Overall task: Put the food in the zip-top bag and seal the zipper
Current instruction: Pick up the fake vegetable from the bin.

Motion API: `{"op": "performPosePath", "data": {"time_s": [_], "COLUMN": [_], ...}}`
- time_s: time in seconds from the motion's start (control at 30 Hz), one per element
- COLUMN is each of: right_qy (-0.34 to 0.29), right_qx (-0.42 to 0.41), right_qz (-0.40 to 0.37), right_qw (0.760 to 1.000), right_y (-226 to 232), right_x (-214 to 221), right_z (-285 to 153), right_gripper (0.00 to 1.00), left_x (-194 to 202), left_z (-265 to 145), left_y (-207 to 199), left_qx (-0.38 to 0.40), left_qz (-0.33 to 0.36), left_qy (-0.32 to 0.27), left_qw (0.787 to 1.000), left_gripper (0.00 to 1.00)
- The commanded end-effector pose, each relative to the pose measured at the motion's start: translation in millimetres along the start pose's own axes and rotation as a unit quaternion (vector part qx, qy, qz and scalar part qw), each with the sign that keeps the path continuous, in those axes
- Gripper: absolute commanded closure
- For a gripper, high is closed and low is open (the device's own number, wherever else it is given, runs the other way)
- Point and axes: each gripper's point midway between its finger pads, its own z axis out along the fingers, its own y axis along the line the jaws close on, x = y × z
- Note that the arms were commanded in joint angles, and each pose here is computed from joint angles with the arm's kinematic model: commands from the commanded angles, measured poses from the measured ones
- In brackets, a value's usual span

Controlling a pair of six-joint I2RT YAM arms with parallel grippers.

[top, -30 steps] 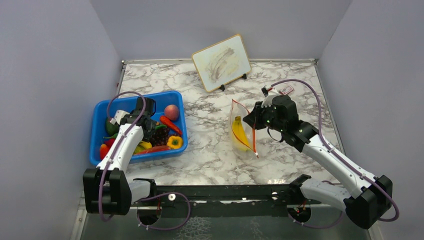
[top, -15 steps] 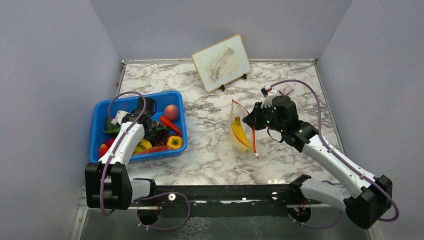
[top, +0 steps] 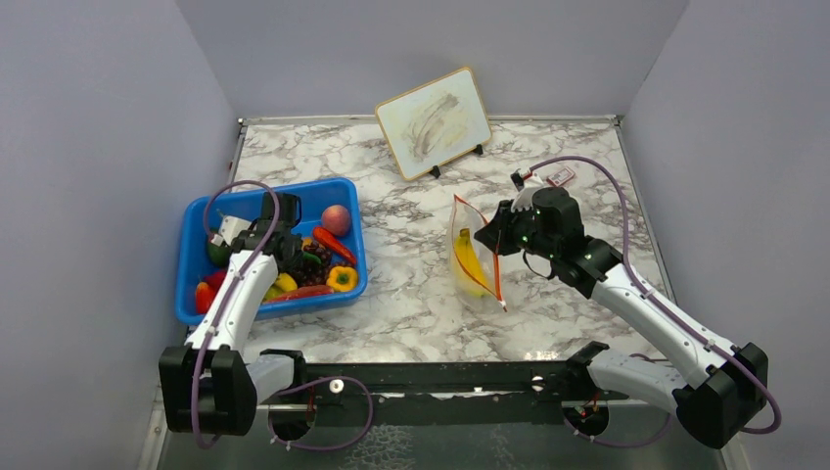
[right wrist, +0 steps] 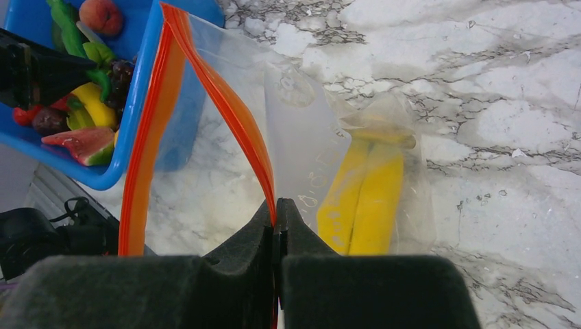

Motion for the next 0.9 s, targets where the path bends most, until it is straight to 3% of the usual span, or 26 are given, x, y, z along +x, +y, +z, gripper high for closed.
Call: {"op": "performPosePath", "data": {"time_s": [0.0, 0.23, 0.57, 0.73, 0.87], "right_qy": [-0.01, -0.003, 0.015, 0.016, 0.011], "right_qx": [-0.021, -0.026, -0.048, -0.063, -0.066], "right_qz": [0.003, 0.012, 0.055, 0.066, 0.069], "right_qw": [1.0, 1.0, 0.997, 0.996, 0.995], "right_y": [8, 8, 18, 26, 29], "right_x": [-4, 2, 8, 2, -3], "right_z": [-2, 0, 10, 12, 12], "right_gripper": [0.99, 0.99, 0.99, 0.99, 0.99], "left_x": [-10, -36, -64, -57, -30], "left_z": [-12, -37, -84, -109, -137], "left_y": [0, -7, -56, -88, -116], "left_qx": [0.021, 0.071, 0.208, 0.3, 0.411], "left_qz": [-0.011, -0.011, 0.091, 0.168, 0.244], "left_qy": [-0.015, -0.062, -0.113, -0.114, -0.085], "left_qw": [1.0, 0.995, 0.967, 0.932, 0.874], "left_gripper": [1.0, 1.0, 1.0, 1.0, 1.0]}}
